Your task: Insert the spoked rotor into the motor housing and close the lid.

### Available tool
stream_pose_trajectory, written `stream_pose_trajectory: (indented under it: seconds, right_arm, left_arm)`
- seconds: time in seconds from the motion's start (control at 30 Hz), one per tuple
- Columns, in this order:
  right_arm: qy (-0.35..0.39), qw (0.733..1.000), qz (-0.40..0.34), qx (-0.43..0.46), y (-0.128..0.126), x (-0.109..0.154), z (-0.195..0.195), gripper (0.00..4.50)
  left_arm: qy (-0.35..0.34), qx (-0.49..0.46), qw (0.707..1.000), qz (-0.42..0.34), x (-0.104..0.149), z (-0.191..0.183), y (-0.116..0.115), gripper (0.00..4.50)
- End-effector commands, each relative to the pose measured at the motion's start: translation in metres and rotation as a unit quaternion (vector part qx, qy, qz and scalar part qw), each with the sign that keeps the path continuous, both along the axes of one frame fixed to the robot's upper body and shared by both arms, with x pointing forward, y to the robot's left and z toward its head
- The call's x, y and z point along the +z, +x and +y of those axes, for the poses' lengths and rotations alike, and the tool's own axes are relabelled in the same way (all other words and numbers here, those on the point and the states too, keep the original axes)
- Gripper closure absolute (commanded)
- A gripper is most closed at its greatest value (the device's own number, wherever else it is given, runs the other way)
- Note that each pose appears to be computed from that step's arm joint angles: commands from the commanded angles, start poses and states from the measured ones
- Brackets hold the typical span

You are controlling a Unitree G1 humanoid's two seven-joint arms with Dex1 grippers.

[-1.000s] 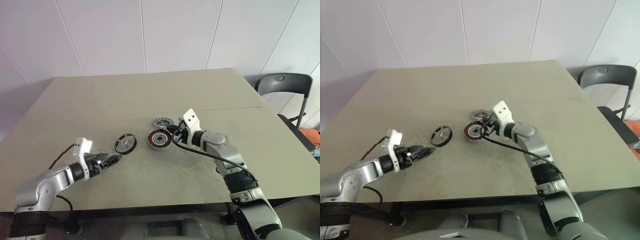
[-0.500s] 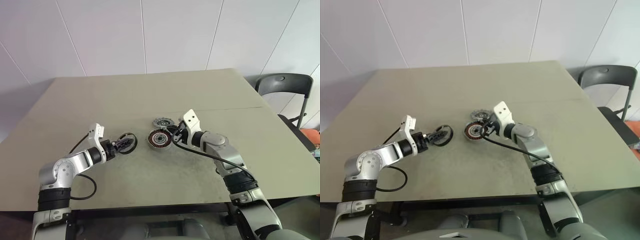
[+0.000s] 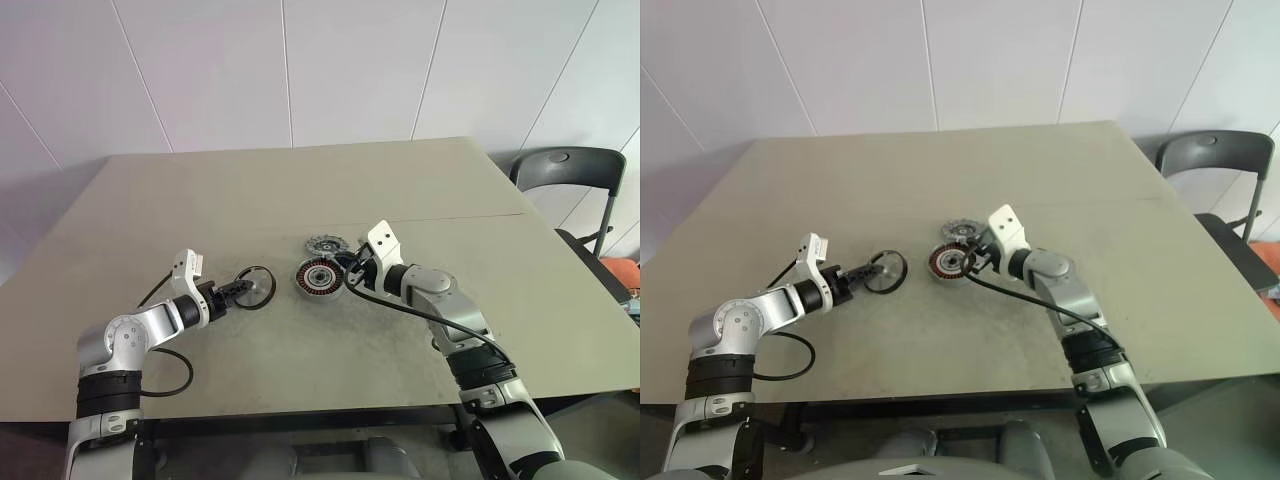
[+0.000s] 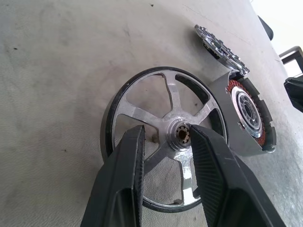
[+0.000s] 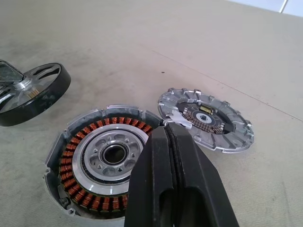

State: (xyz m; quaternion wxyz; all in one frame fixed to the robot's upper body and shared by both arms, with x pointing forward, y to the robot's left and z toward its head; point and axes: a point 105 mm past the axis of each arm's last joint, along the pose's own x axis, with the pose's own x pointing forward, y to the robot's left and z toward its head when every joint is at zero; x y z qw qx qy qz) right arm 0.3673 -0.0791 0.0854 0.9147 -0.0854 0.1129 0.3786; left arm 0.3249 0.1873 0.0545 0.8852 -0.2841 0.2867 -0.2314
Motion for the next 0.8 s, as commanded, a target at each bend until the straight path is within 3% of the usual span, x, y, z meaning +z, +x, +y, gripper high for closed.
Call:
stream_pose_trajectory:
  seconds: [0.03,0.13,0.23,0.47,0.63,0.8]
  right_arm:
    - [0.005,0.999,-0.032,0.008,0.003,0.016,0.005,4.5]
    - [0.004,0.999,-0.031,0.008,0.003,0.014,0.005,4.5]
    - [0.003,0.999,-0.031,0.008,0.004,0.014,0.005,4.5]
    - [0.001,1.0,-0.03,0.008,0.004,0.012,0.004,4.5]
    - [0.0,1.0,-0.031,0.007,0.004,0.012,0.004,4.5]
    - [0.0,1.0,-0.03,0.006,0.004,0.011,0.004,4.5]
  left_arm:
    - [-0.026,-0.023,0.998,-0.05,0.026,0.0,-0.001,2.93]
    - [-0.045,-0.036,0.995,-0.084,0.044,0.003,-0.003,2.93]
    - [-0.012,-0.043,0.996,-0.075,0.041,0.008,-0.006,2.35]
    - [0.049,-0.052,0.994,-0.084,0.034,0.014,-0.008,0.12]
    - [0.058,-0.057,0.993,-0.085,0.033,0.016,-0.008,0.05]
    - [0.111,-0.07,0.988,-0.083,0.025,0.021,-0.01,0.05]
